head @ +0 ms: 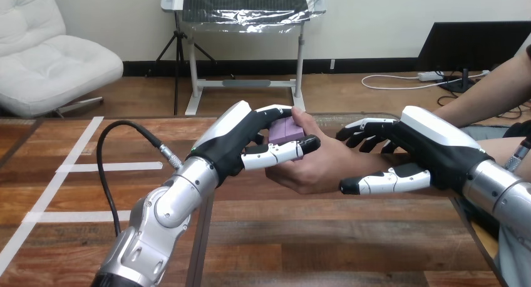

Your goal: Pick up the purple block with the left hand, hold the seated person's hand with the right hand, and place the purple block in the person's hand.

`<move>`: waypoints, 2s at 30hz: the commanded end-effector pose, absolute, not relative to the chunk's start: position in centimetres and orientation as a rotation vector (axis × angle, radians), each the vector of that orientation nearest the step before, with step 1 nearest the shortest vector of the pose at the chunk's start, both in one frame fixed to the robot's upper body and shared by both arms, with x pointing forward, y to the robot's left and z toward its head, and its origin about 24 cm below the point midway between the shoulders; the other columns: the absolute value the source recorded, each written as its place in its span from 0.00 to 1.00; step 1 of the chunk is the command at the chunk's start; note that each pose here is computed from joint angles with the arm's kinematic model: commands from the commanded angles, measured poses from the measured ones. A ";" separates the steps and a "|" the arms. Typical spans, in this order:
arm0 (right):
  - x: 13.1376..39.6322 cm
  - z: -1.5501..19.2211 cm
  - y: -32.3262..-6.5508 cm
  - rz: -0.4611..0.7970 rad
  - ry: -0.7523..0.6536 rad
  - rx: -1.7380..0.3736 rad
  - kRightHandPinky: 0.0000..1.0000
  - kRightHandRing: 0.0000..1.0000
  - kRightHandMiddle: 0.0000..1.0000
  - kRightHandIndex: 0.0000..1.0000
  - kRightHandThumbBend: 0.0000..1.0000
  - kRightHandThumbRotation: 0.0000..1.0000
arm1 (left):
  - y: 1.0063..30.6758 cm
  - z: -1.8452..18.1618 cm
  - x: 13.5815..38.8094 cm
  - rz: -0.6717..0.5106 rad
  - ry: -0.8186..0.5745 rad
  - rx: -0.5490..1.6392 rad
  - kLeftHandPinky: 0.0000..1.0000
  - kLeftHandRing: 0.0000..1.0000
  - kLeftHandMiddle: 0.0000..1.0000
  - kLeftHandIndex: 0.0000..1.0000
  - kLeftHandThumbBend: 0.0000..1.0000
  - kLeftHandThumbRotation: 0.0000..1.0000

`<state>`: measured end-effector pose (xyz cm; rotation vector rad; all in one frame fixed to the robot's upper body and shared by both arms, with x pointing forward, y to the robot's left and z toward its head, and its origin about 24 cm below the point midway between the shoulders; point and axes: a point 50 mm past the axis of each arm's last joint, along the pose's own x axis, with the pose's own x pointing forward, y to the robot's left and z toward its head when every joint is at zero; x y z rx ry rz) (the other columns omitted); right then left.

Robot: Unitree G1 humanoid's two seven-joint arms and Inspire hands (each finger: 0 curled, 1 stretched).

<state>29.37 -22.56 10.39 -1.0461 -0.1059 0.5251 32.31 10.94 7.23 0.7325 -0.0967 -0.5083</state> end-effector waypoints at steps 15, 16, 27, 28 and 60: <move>29.1 9.4 -22.1 0.546 -0.097 -0.968 0.58 0.74 0.79 0.83 0.95 0.74 | 12.8 8.1 31.9 -0.446 -0.137 0.711 0.72 0.84 0.84 0.83 0.71 0.79; 29.1 9.4 -22.1 0.545 -0.096 -0.967 0.58 0.74 0.79 0.84 0.95 0.74 | 12.8 8.0 31.9 -0.444 -0.136 0.708 0.73 0.84 0.84 0.83 0.71 0.79; 28.9 9.3 -22.3 0.509 -0.125 -0.913 0.59 0.75 0.80 0.83 0.95 0.74 | 13.6 7.9 31.1 -0.402 -0.142 0.654 0.74 0.84 0.84 0.82 0.68 0.79; 28.9 9.3 -22.3 0.505 -0.126 -0.909 0.60 0.75 0.80 0.83 0.95 0.74 | 13.6 7.9 31.0 -0.397 -0.143 0.649 0.74 0.84 0.84 0.82 0.68 0.79; 27.6 9.7 -21.9 0.357 -0.354 -0.612 0.73 0.83 0.86 0.87 0.91 0.96 | 16.4 8.0 25.8 -0.198 -0.241 0.452 0.74 0.82 0.82 0.79 0.63 0.77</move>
